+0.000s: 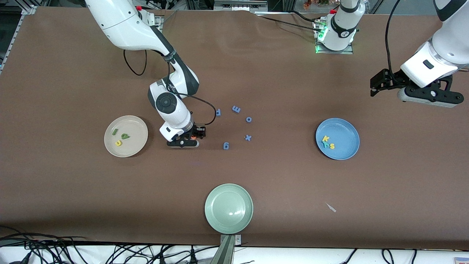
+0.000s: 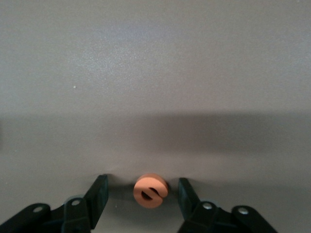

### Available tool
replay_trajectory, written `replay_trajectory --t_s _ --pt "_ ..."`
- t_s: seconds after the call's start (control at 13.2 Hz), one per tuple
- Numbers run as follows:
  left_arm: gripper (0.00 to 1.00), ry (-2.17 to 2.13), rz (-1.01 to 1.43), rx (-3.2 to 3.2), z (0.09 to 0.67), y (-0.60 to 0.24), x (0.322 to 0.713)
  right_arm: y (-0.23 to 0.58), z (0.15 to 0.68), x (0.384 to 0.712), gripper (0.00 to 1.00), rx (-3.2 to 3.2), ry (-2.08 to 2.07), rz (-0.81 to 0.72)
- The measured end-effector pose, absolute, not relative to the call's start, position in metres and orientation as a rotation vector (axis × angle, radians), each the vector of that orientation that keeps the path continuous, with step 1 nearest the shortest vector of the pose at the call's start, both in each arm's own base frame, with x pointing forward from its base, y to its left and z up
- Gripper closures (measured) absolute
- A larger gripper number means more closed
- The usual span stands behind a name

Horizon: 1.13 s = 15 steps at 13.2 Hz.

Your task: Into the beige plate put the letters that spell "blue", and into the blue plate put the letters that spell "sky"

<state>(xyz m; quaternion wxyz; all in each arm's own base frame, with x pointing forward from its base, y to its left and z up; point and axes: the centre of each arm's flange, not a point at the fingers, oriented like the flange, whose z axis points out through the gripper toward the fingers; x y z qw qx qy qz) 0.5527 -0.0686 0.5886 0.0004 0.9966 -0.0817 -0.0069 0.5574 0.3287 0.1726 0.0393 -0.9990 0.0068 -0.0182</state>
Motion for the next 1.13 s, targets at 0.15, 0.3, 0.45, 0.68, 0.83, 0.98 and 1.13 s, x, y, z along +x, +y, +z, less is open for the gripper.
replay_trajectory --t_s 0.15,0.3,0.45,0.68,0.83,0.98,1.13 --pt "0.0 -0.267 -0.022 3.129 0.589 -0.072 0.552 0.329 0.172 0.557 0.36 -3.063 0.021 -0.054" --pt "0.0 -0.275 -0.022 3.129 0.589 -0.075 0.552 0.331 0.174 0.557 0.56 -3.06 0.017 -0.058" --pt "0.0 -0.275 -0.022 3.129 0.589 -0.075 0.552 0.332 0.176 0.556 0.68 -3.06 0.012 -0.056" --pt "0.0 -0.269 -0.022 3.129 0.589 -0.073 0.552 0.326 0.189 0.557 0.69 -3.081 -0.042 -0.024" --pt "0.0 -0.267 -0.022 3.129 0.589 -0.073 0.552 0.296 0.221 0.57 0.69 -3.105 -0.175 0.017" --pt "0.0 -0.266 -0.022 3.129 0.589 -0.073 0.552 0.235 0.257 0.583 0.7 -3.109 -0.342 0.067" --pt "0.0 -0.266 -0.023 3.129 0.588 -0.073 0.552 0.171 0.279 0.58 0.7 -3.093 -0.482 0.078"
